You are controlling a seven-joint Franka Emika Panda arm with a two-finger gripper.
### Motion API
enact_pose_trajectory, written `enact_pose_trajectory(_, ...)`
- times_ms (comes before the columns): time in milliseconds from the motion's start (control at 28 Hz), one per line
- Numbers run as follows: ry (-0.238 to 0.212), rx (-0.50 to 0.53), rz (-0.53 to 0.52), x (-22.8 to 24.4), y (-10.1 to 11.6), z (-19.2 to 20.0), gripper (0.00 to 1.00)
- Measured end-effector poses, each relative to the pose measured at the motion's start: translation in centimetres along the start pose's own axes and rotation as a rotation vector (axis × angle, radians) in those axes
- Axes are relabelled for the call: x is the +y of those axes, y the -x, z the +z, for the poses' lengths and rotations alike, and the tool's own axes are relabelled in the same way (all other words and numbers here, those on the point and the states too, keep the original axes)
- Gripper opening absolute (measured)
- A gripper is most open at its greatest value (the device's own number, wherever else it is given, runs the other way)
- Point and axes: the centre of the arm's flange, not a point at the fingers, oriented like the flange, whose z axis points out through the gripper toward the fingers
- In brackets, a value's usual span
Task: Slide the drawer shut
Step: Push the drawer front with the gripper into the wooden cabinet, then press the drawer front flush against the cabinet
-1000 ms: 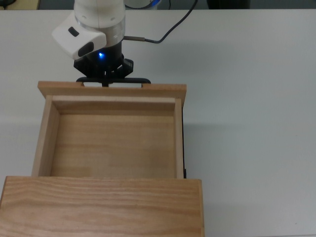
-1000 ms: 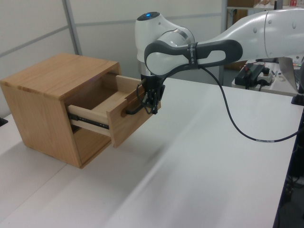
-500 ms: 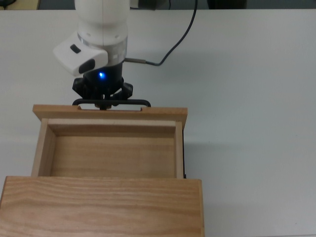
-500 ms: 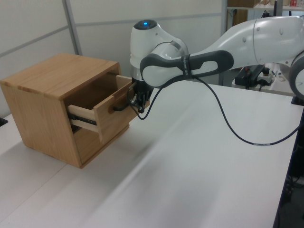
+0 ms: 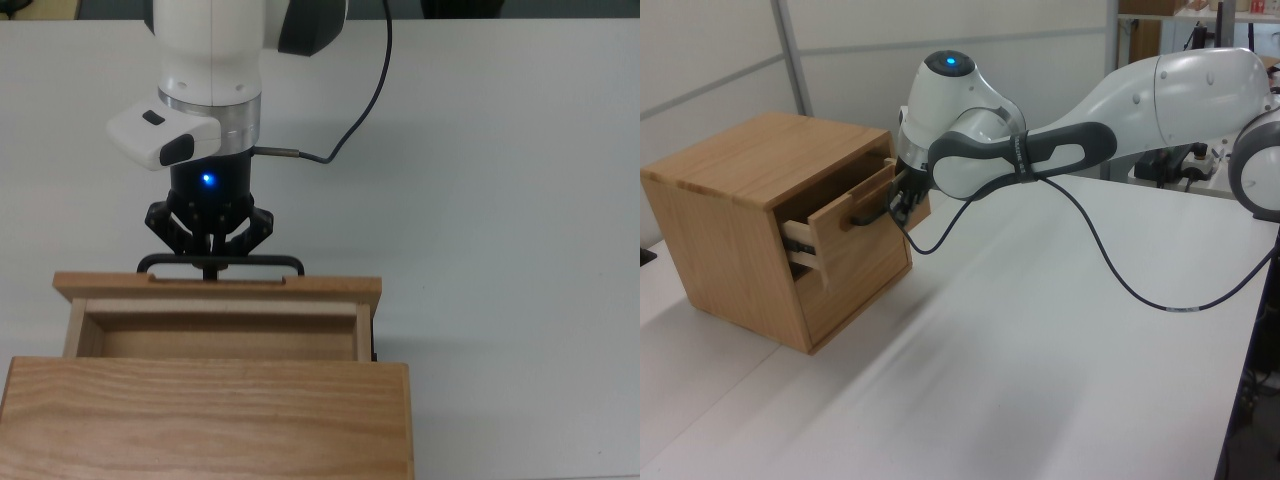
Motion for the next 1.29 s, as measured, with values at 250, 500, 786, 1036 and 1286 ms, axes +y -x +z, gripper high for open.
enact_pose_trajectory(250,-0.007,0.129,-0.025,-0.3,-0.9,0.7,0.01)
enact_pose_trajectory(500,-0.013,0.239,-0.056,-0.6,-1.4,1.6,0.01)
enact_pose_trajectory(786,-0.017,0.326,-0.088,-1.0,-1.7,2.0,0.01)
enact_pose_trajectory(1036,-0.023,0.36,-0.096,-1.0,-1.5,2.5,0.01)
enact_pose_trajectory(1286,-0.025,0.357,-0.077,-1.0,-1.6,2.4,0.01)
